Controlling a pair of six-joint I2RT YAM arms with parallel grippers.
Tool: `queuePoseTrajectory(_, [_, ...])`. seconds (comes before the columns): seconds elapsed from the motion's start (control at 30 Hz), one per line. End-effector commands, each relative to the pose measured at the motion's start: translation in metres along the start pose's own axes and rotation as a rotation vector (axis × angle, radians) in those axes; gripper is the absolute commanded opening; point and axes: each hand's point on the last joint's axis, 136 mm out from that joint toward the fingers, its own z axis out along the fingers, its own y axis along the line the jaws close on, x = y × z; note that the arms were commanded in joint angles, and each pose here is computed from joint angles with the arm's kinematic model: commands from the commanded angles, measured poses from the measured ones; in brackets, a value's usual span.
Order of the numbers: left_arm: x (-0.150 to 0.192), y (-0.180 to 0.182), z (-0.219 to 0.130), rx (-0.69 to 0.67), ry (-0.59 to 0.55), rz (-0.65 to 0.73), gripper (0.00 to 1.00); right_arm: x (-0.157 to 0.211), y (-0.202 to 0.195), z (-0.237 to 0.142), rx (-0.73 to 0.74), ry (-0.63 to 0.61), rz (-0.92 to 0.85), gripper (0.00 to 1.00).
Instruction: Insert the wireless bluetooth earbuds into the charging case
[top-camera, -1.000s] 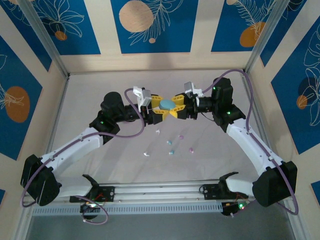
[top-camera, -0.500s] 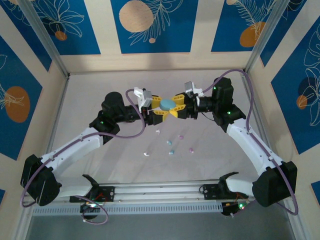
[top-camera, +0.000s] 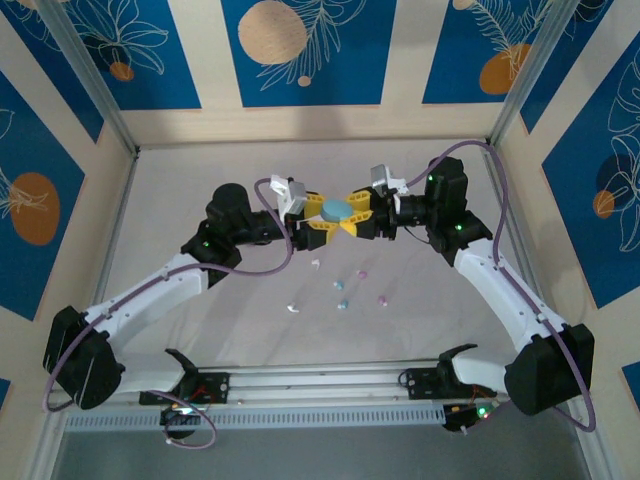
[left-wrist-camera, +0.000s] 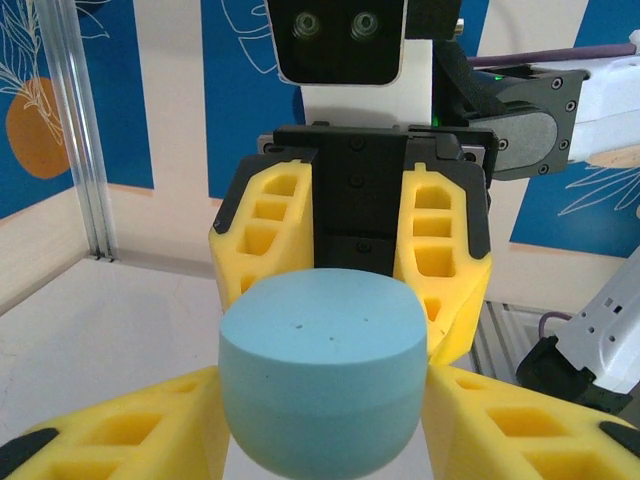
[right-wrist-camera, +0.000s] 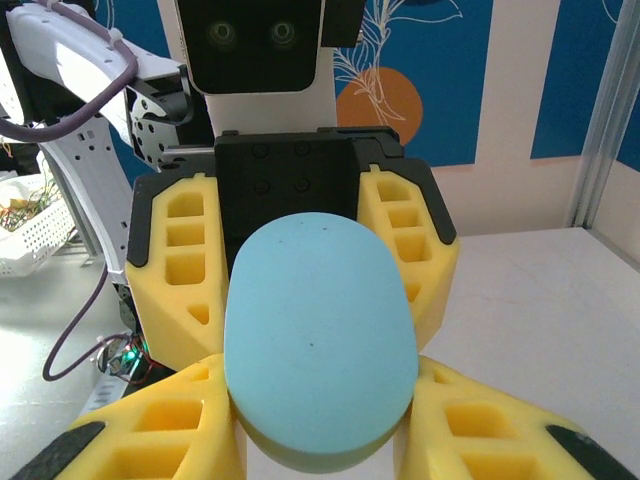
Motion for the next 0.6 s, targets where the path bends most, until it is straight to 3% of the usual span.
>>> queuePoseTrajectory(0.0, [-0.014, -0.001, 0.001, 0.012, -0.046, 0.062, 0.53, 0.000, 0.005, -0.005, -0.007, -0.006, -0.006, 0.32])
queuePoseTrajectory(0.57, [-0.005, 0.008, 0.006, -0.011, -0.075, 0.086, 0.55, 0.000, -0.001, -0.009, -0.018, -0.002, -0.016, 0.32])
